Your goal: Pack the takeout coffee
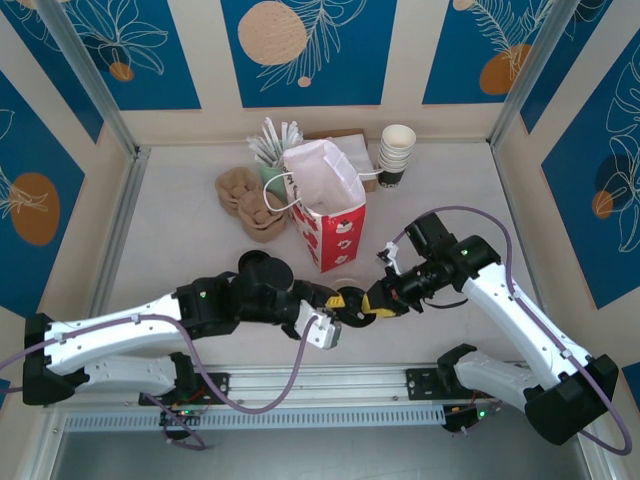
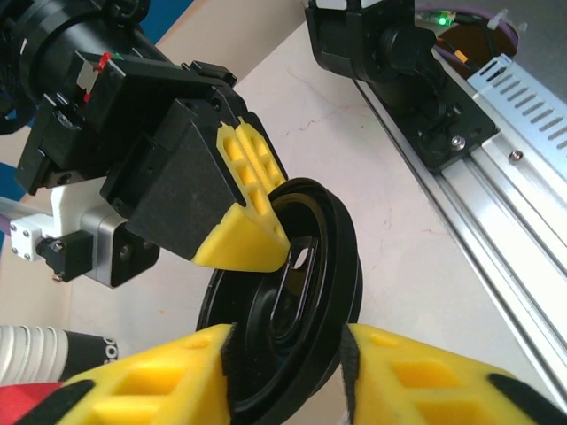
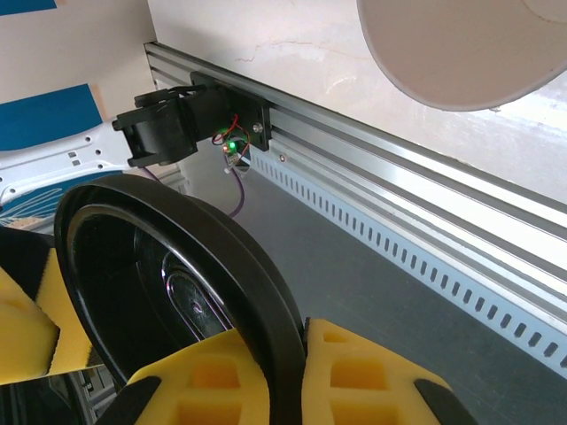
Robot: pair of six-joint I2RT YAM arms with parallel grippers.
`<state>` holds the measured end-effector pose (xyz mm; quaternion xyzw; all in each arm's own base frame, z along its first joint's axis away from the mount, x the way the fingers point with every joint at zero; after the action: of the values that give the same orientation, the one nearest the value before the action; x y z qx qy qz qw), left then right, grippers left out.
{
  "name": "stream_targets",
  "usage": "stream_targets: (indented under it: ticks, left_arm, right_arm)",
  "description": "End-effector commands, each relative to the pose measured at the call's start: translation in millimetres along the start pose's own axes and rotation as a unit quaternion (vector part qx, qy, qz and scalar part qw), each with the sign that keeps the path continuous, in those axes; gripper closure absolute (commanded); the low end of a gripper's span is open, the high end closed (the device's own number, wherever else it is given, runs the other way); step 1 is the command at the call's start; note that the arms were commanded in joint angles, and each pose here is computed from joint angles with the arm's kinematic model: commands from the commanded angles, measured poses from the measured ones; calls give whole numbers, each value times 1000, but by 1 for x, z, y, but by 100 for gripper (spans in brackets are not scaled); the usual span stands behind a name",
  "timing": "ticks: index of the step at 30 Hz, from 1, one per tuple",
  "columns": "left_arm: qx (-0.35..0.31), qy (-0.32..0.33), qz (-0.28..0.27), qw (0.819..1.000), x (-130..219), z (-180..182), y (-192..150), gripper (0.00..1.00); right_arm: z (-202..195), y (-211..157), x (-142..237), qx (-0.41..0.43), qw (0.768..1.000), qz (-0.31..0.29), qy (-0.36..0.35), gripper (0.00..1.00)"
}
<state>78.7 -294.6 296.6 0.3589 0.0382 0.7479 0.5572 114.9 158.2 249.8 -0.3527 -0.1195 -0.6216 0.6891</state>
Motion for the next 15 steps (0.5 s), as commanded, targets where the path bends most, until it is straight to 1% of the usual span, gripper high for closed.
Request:
stream_targets:
  ticks: [1,5,10,15]
  left_arm:
    - [1,9,5,1000,4,10,5,68]
    - [-6,11,12,1000,4,10,3,69]
    - [-21,5,33,999,1,9,-2,64]
    - [-32,-7,47,998,-3,9,-5,65]
  right_arm:
    - [0,-7,-1,-1,1000,20,10,100]
    - [1,-9,-2,0,1000,22,10,100]
    - [2,-10,-2,-1,1000,28,10,100]
    - [4,-10,-3,0,999,34,13,100]
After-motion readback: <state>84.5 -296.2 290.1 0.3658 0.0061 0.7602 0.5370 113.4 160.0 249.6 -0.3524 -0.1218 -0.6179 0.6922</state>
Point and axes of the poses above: each hand's point on the last joint's axis, 136 mm out from that joint toward the fingers, its own x axis back along the fingers, its own z axis along the line the jaws close on, y = z × x, the point moved 6 cm from there along x, back along the fingers, and after that the axes turned 14 degrees about -x, right-handed, at the moved point
